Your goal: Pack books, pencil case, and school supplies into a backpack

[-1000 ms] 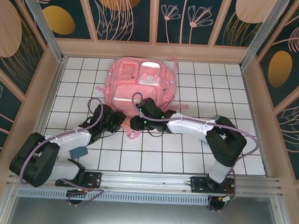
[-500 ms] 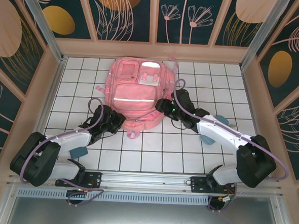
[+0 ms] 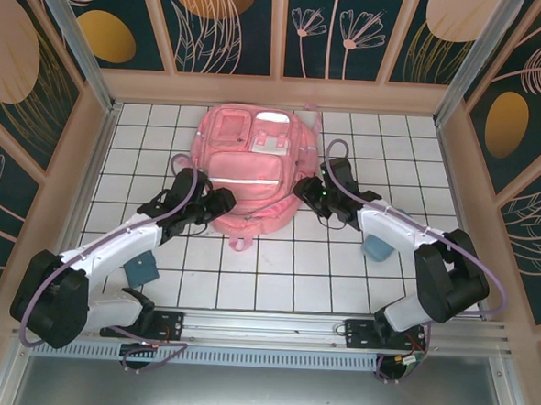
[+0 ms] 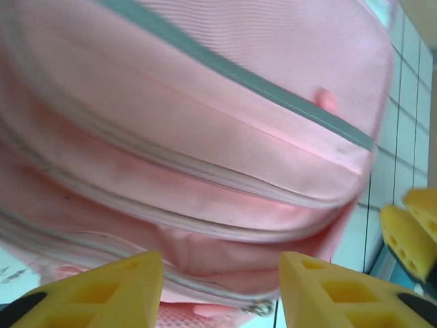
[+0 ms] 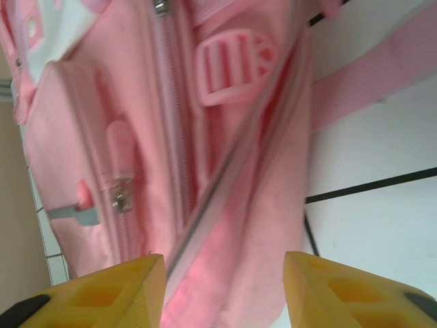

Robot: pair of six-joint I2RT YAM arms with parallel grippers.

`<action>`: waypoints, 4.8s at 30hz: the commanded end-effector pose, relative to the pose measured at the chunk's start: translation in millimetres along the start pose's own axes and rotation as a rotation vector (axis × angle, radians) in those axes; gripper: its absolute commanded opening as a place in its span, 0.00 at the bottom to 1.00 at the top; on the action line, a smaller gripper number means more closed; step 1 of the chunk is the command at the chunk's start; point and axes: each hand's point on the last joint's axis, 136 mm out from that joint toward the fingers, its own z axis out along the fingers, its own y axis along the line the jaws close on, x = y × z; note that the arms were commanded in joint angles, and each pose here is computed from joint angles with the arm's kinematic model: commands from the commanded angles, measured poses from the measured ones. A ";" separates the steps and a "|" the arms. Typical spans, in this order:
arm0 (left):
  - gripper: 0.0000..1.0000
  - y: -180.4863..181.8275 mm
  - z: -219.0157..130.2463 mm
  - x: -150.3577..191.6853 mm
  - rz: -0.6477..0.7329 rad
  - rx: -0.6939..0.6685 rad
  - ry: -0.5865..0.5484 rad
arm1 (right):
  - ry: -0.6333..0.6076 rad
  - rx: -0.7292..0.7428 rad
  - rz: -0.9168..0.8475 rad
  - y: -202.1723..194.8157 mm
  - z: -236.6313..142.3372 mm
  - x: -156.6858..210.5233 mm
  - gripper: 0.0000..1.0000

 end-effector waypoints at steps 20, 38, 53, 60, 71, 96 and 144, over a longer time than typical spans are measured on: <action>0.47 -65.3 93.4 45.9 0.720 -0.006 0.364 | 0.199 -0.070 0.020 -35.5 29.4 22.1 0.47; 0.11 -56.5 95.9 36.5 0.838 -0.055 0.336 | 0.234 -0.075 0.030 -35.7 46.1 26.1 0.48; 0.04 -80.1 59.1 -19.8 0.824 -0.096 -0.004 | 0.227 -0.258 -0.052 9.2 38.6 34.8 0.57; 0.04 -75.4 61.1 -30.7 0.791 -0.142 -0.062 | 0.278 -0.266 -0.046 14.9 50.8 45.9 0.50; 0.05 -57.9 71.3 -35.1 0.779 -0.228 -0.077 | 0.255 -0.427 -0.190 38.6 16.2 57.0 0.00; 0.10 -48.5 100.3 -22.7 0.762 -0.242 0.010 | 0.186 -0.833 -0.420 92.9 -58.7 69.5 0.07; 0.13 -57.4 112.7 7.5 0.908 -0.148 0.235 | 0.171 -0.517 -0.242 42.2 -8.6 46.1 0.09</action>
